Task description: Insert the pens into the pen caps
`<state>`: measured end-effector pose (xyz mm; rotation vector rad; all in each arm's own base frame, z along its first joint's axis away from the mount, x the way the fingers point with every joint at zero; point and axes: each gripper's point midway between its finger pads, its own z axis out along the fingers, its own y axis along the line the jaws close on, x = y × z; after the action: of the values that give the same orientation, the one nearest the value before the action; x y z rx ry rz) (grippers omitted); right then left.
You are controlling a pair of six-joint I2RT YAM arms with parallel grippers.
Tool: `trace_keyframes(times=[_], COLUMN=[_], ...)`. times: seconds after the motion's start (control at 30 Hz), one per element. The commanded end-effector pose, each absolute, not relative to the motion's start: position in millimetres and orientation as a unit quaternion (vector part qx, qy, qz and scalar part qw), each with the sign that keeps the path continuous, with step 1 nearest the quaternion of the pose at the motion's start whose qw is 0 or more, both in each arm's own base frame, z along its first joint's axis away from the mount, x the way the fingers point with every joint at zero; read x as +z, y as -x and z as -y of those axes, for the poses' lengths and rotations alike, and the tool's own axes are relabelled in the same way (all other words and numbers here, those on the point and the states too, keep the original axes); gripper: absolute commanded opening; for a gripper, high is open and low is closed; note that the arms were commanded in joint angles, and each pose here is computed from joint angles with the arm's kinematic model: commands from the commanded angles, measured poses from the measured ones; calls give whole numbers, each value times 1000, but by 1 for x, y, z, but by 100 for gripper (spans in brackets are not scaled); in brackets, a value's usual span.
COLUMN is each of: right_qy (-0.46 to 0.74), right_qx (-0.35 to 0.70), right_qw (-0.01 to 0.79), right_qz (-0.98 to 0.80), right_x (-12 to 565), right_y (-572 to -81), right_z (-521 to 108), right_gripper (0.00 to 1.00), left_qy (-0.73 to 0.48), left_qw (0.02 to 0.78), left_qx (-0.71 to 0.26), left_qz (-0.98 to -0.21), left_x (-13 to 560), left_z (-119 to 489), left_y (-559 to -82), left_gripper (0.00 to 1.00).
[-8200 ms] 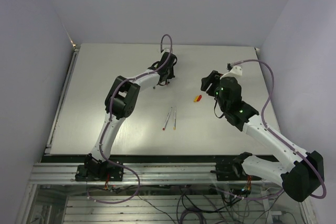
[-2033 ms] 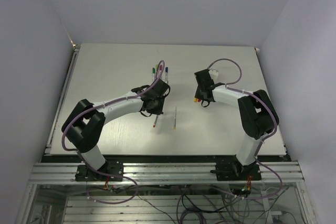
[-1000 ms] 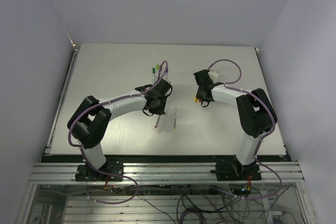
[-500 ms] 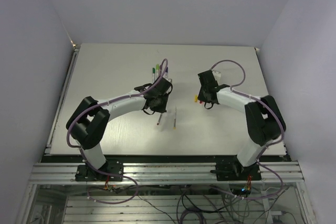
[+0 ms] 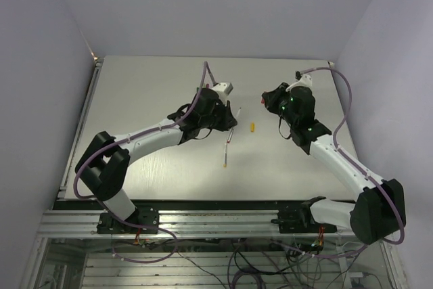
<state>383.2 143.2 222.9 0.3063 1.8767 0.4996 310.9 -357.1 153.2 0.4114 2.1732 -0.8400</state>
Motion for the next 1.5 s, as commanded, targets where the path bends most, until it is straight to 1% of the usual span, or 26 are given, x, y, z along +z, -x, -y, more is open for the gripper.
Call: trace_keyframes(times=[0.0, 0.13, 0.27, 0.53, 1.0, 1.47], right_qy=[-88, -71, -69, -78, -72, -69], right_qx=[283, 326, 357, 365, 373, 381], right_qw=[591, 613, 627, 637, 623, 612], right_qz=[-751, -716, -689, -674, -683, -690], right_x=[253, 268, 281, 291, 284, 278], right_y=[-378, -370, -363, -362, -359, -357], right_z=[-161, -168, -172, -169, -174, -178], right_gripper=[0, 0, 0, 0, 0, 0], left_qy=[-207, -220, -229, -229, -201, -187], left_qw=[421, 425, 429, 428, 453, 457], left_qx=[-438, -489, -510, -504, -494, -497], left_qz=[-767, -729, -710, -714, -714, -714], left_x=[212, 232, 243, 241, 245, 246], left_z=[396, 408, 413, 413, 407, 410], left_y=[-297, -286, -278, -277, -287, -292], left_gripper=[7, 7, 7, 7, 7, 7])
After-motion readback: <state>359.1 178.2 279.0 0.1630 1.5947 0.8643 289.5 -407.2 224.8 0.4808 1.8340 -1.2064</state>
